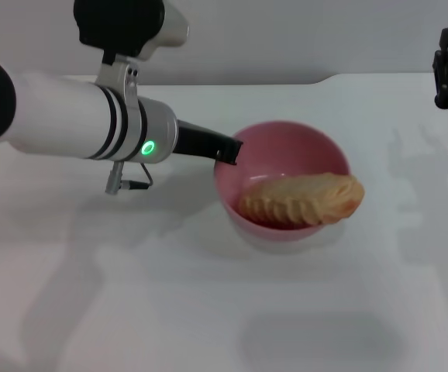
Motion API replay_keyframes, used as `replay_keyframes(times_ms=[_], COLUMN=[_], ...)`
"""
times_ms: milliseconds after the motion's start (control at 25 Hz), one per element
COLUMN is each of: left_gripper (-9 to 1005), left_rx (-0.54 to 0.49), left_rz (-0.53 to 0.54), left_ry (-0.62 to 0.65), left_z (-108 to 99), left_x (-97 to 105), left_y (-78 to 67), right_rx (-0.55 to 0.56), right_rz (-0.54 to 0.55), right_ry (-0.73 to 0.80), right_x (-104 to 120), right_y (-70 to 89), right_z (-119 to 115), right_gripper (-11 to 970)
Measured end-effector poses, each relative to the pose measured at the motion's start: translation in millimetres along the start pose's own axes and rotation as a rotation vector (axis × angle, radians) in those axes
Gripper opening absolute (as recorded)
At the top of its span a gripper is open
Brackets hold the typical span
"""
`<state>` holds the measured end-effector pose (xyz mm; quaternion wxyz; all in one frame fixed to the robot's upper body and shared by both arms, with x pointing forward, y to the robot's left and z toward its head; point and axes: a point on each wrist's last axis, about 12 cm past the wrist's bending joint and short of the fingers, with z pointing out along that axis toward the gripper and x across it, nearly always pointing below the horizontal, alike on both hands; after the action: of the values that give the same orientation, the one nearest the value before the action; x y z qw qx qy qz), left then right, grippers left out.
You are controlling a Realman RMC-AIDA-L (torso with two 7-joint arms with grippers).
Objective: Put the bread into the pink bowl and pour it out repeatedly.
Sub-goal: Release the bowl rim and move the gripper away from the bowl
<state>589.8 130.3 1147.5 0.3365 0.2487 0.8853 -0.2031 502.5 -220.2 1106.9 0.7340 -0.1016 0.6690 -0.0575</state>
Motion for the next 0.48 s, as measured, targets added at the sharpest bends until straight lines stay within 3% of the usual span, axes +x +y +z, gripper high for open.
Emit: replay_keyframes(times_ms=[200,480], left_gripper=[71,71], left_rx=[-0.011,-0.078], left_rz=[-0.011,-0.058], left_ry=[0.012,0.023], left_z=[4,7], left_x=[7,31], left_y=[4.1,25.6], right_rx=[-0.007,-0.035], right_rz=[0.001,0.012], right_ry=[0.011,0.034], right_x=[3,5], right_y=[1.5,6.2], right_z=[0,2], right_gripper=[418,418])
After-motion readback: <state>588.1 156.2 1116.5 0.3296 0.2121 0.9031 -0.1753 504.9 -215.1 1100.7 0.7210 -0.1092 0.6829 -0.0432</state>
